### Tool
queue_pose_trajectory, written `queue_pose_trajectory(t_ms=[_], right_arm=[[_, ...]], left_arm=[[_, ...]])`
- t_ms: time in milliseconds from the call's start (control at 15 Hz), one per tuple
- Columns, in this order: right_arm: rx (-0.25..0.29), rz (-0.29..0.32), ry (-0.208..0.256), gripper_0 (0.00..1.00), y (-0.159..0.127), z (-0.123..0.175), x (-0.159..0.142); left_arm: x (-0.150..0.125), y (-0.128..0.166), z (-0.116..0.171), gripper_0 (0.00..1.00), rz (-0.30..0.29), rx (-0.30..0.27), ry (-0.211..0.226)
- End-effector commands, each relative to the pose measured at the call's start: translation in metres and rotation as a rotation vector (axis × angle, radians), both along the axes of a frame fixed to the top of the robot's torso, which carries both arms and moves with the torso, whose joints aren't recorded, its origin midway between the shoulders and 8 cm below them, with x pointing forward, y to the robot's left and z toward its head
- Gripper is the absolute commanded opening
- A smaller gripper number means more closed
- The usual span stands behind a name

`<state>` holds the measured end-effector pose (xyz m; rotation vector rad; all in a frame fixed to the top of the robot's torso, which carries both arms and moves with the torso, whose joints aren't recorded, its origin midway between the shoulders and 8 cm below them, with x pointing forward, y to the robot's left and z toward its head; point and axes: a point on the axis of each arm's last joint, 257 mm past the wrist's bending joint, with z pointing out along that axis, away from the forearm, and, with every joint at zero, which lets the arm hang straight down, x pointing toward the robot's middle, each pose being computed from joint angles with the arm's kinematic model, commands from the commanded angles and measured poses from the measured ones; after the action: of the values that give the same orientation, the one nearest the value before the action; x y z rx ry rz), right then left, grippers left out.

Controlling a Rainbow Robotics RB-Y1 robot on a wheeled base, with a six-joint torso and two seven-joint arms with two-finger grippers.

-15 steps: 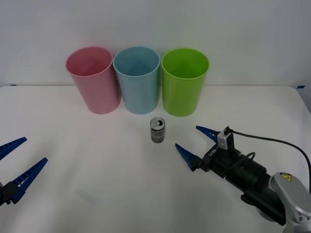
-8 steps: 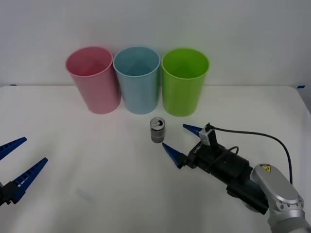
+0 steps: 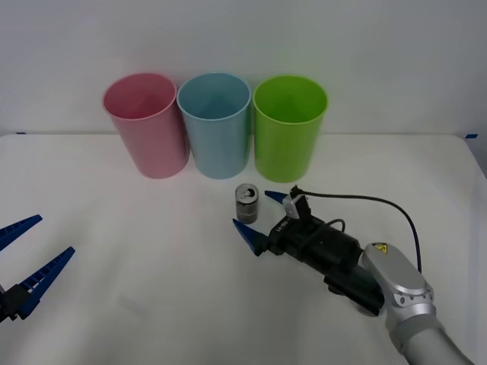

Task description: Grasp the object on the table and drop it into the matching bin: aluminum can to the light blue bin, PET bottle to the pink bin.

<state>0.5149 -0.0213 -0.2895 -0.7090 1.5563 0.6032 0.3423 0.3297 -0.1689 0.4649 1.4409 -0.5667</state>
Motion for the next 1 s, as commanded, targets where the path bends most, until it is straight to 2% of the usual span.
queue_pose_trajectory(t_ms=[67,400,933,1000], right_arm=[[-0.016,-0.015,-0.003,1.00,0.011,-0.002,0.008],[-0.040,-0.024,-0.001,1.00,0.030,-0.005,0.021],[-0.061,-0.032,-0.005,1.00,0.032,-0.008,0.021],[-0.061,-0.031,-0.007,0.88,0.032,-0.008,0.022]], left_arm=[[0.000,0.000,0.000,1.00,0.000,0.000,0.000],[0.000,0.000,0.000,1.00,0.000,0.000,0.000],[0.000,0.000,0.000,1.00,0.000,0.000,0.000],[0.000,0.000,0.000,1.00,0.000,0.000,0.000]])
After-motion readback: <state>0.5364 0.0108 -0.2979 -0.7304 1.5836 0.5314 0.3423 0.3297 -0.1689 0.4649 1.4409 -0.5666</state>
